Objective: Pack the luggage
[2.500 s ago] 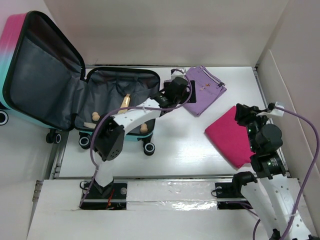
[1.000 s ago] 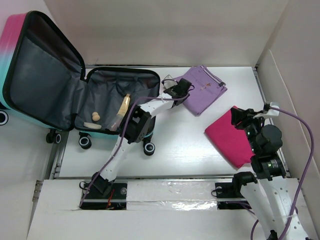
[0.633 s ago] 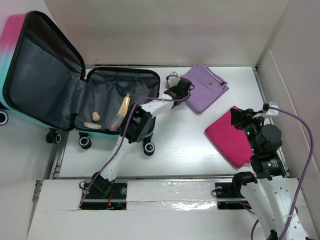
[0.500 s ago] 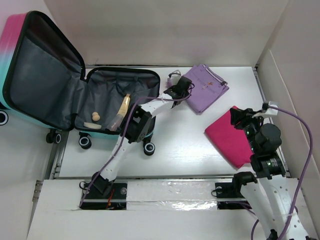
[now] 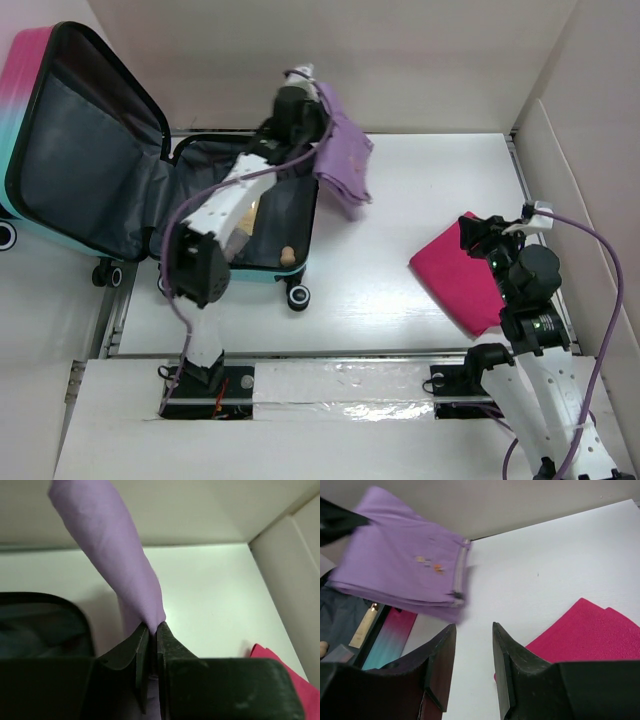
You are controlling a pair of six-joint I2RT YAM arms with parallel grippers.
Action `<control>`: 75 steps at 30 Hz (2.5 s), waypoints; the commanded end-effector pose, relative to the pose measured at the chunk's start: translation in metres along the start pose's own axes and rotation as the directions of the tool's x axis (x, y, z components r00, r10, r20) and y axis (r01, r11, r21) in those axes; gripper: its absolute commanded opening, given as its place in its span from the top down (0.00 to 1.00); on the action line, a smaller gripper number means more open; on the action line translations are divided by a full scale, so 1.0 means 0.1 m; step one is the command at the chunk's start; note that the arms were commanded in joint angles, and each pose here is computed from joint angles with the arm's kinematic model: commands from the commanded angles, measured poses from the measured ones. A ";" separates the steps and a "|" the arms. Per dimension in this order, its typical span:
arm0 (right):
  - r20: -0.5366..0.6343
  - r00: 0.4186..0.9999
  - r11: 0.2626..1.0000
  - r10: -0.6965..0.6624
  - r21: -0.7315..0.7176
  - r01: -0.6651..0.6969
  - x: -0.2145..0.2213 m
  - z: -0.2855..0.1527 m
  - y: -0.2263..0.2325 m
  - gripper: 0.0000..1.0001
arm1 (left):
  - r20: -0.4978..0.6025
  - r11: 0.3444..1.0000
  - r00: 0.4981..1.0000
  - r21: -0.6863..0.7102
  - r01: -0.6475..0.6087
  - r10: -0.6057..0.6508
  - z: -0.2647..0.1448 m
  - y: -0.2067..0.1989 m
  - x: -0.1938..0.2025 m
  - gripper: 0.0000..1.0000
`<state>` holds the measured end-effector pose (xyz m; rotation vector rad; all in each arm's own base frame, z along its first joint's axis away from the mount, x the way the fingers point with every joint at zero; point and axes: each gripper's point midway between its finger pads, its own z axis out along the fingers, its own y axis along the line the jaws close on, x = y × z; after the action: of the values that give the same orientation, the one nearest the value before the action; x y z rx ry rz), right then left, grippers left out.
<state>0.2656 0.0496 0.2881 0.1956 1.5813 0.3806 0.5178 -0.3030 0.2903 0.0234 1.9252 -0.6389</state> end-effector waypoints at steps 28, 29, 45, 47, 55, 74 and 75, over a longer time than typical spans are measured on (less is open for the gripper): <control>0.040 0.999 0.997 -0.022 -0.070 0.025 -0.13 -0.02 0.13 0.59 | 0.120 0.756 0.957 -0.590 0.283 -0.265 -1.89 3.43 0.75 1.00; 0.041 0.999 0.997 -0.023 -0.070 0.026 -0.14 -0.02 0.14 0.59 | 0.123 0.733 0.956 -0.618 0.285 -0.268 -1.91 3.49 0.77 1.00; 0.024 0.999 0.998 -0.039 -0.041 0.040 -0.08 0.02 0.07 1.00 | 0.203 0.997 0.976 0.020 0.081 -0.083 -1.51 0.16 0.11 0.54; 0.010 0.999 0.999 -0.035 -0.016 0.035 -0.05 0.02 0.02 1.00 | 0.141 0.996 0.988 0.066 0.061 -0.070 -1.40 -0.19 0.40 0.71; 0.084 0.996 0.999 -0.033 0.041 0.030 -0.41 -0.28 0.01 0.89 | -0.145 0.975 0.986 0.215 -0.050 0.082 -1.15 -1.52 2.24 0.42; 0.010 0.999 0.999 -0.043 -0.015 0.043 -0.31 -0.33 0.11 0.70 | -0.420 0.951 0.907 0.293 0.095 0.039 -0.48 -1.91 3.73 0.31; 0.011 0.999 0.999 -0.043 -0.016 0.043 -0.30 -0.32 0.11 0.70 | -0.411 0.948 0.911 0.302 0.101 0.034 -0.45 -1.96 3.70 0.33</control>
<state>0.2348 0.0420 0.3129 0.1809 1.5860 0.3486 0.2446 -0.5298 0.0471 0.4091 2.2715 -0.9176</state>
